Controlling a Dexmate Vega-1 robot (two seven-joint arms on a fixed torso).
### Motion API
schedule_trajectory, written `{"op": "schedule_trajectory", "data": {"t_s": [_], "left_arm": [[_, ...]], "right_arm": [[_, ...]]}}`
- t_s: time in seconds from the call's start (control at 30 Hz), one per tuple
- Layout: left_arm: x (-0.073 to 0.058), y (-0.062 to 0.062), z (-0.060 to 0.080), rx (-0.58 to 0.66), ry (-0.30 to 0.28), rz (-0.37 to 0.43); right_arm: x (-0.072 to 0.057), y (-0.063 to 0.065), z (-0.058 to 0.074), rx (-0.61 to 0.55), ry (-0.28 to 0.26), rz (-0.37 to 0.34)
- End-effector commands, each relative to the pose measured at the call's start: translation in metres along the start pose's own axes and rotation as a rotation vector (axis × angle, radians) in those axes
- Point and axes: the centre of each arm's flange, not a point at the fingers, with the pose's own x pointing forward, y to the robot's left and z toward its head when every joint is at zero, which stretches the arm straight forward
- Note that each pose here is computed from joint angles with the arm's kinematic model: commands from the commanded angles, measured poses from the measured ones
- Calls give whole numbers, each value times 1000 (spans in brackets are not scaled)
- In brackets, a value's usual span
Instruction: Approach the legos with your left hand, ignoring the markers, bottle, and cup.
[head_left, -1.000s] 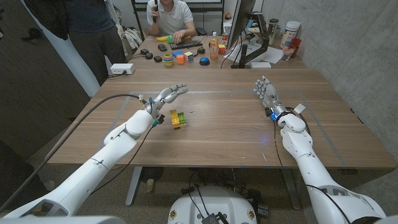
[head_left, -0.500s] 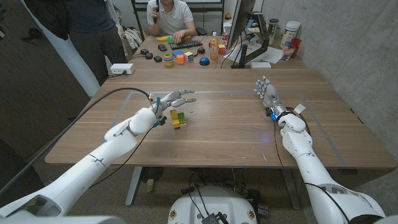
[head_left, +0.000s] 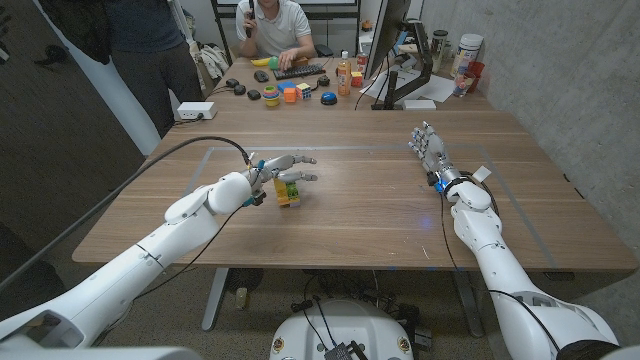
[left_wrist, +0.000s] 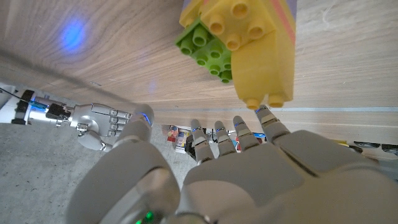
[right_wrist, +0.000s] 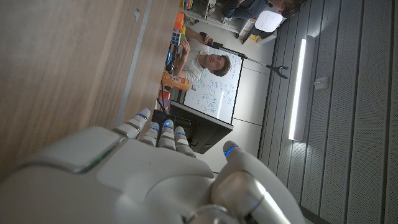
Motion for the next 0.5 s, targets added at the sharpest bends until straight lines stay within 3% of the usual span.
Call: {"op": "schedule_trajectory", "data": {"t_s": [0.03,0.5], "left_arm": [[-4,-1,10,102,45,-93],[-6,-2,16,144,62,-109]], "right_arm": [[1,-2,-1,2,6,-10],[0,-3,-2,9,9,-12]]}}
